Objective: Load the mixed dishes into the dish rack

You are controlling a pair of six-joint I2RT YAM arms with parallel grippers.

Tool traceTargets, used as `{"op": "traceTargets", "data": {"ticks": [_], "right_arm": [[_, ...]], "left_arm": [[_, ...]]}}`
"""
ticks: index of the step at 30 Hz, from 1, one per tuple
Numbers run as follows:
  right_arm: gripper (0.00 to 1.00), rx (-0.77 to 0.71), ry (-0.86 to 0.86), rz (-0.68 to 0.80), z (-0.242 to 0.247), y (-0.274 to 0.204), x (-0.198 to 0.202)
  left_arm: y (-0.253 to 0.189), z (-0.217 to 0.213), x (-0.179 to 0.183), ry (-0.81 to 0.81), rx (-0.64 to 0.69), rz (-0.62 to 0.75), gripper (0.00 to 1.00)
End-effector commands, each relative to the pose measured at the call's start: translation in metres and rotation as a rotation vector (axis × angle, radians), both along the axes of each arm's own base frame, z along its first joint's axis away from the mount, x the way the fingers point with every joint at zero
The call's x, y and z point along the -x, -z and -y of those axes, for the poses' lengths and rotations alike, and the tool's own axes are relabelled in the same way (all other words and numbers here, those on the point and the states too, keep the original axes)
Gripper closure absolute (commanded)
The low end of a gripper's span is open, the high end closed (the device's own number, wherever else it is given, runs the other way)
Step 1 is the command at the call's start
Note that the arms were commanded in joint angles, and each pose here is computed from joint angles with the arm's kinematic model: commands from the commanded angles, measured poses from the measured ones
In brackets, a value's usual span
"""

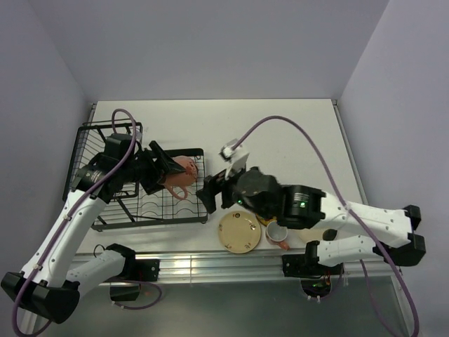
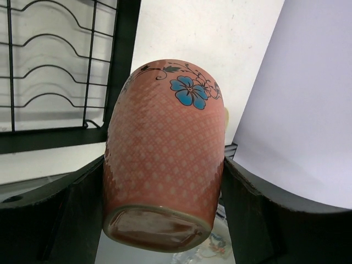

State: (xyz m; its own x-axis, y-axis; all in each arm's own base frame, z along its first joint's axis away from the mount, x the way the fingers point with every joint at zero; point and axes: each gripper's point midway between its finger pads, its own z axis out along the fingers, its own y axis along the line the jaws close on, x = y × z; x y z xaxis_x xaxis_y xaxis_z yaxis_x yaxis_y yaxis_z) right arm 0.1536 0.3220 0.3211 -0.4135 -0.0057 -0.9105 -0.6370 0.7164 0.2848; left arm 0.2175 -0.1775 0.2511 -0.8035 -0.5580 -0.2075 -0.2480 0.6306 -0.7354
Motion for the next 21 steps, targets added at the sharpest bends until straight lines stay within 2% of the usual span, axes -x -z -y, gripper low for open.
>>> {"op": "traceTargets", "data": {"ticks": [1,5,11,21], "right_arm": [[0.14,0.156,0.081,0.119,-0.008,0.006,-0.003],[0.22,0.253,0.061,0.149,-0.030,0.016,0.006],[0.26,0.311,0.051,0.179,-0.053,0.016,0.017],[0.36,0.391,0.033,0.196,-0.086,0.033,0.030]], "left_arm": [[-0.027,0.000,-0.003,-0.079,0.040,0.017,1.00],[-0.030,-0.001,0.003,-0.103,-0.014,-0.031,1.00],[-0.025,-0.007,0.007,-0.129,-0.109,-0.098,1.00],[-0.014,0.011,0.022,-0.092,-0.090,-0.165,1.00]]}}
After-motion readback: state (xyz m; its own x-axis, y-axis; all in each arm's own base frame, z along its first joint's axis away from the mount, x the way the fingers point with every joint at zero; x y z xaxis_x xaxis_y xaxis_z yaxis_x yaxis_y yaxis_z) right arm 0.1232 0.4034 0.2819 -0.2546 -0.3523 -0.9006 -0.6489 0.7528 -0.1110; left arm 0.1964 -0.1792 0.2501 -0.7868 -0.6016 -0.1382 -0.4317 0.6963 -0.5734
